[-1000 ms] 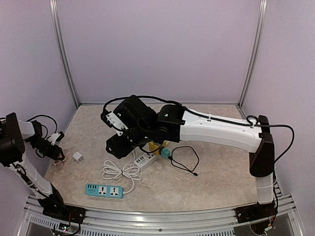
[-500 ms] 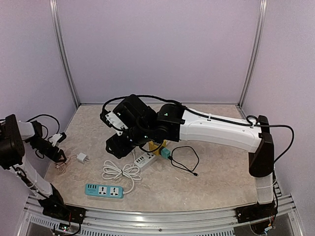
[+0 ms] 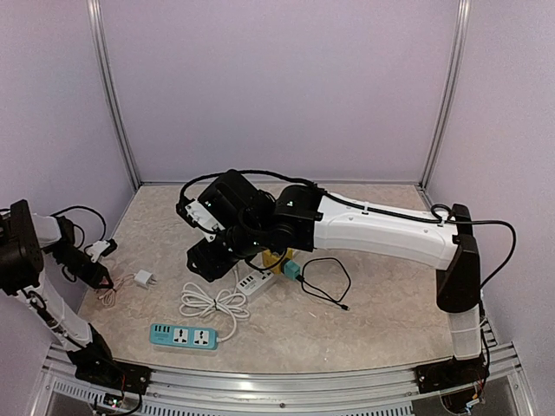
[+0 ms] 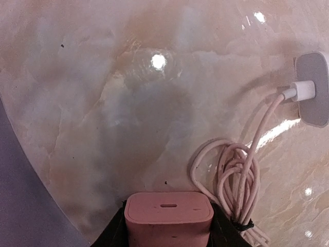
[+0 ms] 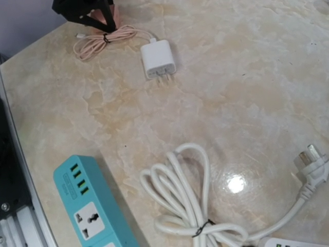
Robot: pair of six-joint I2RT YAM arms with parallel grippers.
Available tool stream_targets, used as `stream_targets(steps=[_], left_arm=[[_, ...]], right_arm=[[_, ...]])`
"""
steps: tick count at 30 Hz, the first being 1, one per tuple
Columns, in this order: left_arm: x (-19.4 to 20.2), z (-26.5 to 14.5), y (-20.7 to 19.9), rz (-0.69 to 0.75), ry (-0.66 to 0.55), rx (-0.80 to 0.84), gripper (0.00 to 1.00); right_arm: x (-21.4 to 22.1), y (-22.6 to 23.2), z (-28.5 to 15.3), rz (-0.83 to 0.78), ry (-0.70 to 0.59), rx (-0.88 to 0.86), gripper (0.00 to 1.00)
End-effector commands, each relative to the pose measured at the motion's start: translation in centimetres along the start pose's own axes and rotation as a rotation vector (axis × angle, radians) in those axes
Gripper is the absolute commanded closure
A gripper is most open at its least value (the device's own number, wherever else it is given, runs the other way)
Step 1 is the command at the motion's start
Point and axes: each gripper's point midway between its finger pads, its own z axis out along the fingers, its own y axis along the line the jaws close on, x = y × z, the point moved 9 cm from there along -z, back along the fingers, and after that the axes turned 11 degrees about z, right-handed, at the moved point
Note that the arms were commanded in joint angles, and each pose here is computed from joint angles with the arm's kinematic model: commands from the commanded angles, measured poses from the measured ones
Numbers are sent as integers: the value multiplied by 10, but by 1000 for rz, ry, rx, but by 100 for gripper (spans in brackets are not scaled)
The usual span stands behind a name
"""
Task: Insert the plug
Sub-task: Pick up the plug from the center of the board.
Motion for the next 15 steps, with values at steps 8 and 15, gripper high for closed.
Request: stream_targets(steps=[8,15], left_arm=[[-6,-31,-7,3,-32,-38,99],[-31,-93,-19,63,-180,-140,100]], right_arm=[[-1,2,-4,-10,-5,9,39],[-6,3,-20,5,-57,2,39]])
